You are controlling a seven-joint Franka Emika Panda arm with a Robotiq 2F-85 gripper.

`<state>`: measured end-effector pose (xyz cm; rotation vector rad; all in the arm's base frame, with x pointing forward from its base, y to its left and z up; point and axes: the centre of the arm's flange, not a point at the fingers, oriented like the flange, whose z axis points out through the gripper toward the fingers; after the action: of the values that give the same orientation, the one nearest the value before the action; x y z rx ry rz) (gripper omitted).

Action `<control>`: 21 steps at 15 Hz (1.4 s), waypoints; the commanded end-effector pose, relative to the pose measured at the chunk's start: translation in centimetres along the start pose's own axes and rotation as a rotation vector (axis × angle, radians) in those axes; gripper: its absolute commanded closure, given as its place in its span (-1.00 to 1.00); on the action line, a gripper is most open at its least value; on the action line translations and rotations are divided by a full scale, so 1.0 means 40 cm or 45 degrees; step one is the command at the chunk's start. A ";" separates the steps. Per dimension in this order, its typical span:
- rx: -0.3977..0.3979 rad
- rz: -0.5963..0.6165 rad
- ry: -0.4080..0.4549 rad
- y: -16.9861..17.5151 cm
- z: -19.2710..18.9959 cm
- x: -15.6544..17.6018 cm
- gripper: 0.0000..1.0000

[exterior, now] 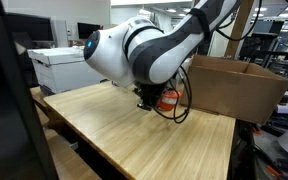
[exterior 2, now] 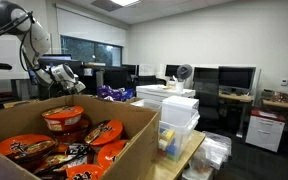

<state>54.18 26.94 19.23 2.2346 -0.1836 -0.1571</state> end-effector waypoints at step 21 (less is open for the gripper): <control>0.663 -0.078 0.090 0.242 -0.060 -0.071 0.28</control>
<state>53.21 25.55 26.56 2.6443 -0.1761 -0.0561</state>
